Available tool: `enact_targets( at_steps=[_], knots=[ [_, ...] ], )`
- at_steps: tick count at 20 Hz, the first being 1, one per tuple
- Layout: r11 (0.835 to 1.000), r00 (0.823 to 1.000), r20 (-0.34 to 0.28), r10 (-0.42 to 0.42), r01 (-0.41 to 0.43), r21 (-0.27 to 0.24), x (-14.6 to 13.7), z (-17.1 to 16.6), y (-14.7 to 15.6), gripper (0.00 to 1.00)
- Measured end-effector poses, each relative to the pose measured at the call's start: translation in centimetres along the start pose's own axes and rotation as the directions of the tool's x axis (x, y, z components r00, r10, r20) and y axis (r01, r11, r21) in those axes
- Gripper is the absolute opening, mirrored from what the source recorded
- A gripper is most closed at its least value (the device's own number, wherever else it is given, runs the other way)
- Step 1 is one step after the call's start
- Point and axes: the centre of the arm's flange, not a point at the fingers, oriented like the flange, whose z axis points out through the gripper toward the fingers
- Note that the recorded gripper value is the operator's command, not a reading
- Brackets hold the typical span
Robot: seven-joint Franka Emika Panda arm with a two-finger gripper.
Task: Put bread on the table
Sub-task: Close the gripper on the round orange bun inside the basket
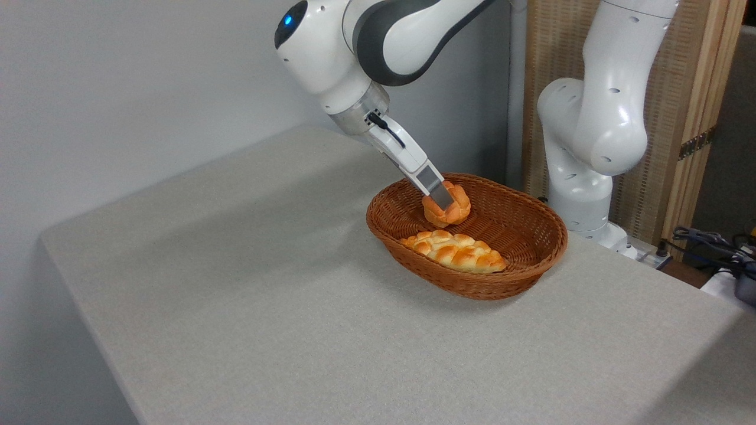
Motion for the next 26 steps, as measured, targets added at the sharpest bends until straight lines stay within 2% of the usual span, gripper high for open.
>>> enact_targets(
  at_steps=[7, 18, 20, 21, 23, 24, 25, 26],
  knots=[
    [0.998, 0.999, 0.051, 0.007, -0.004, -0.055, 0.6, 3.2, 0.2, 1.00],
    [0.997, 0.996, 0.084, 0.007, 0.000, -0.077, 1.5, 4.3, -0.3, 0.99],
    [0.997, 0.996, 0.094, 0.005, 0.002, -0.083, 1.7, 4.7, -0.5, 0.87],
    [0.996, 0.995, 0.097, 0.005, 0.003, -0.084, 1.8, 4.8, -0.6, 0.70],
    [0.996, 0.995, 0.101, 0.004, 0.005, -0.086, 2.0, 5.0, -0.7, 0.51],
    [0.996, 0.995, 0.102, 0.004, 0.005, -0.086, 2.0, 5.1, -0.8, 0.37],
    [0.996, 0.995, 0.103, 0.003, 0.006, -0.086, 2.0, 5.1, -0.8, 0.28],
    [0.996, 0.995, 0.103, 0.003, 0.006, -0.085, 2.1, 5.1, -0.9, 0.28]
  ],
)
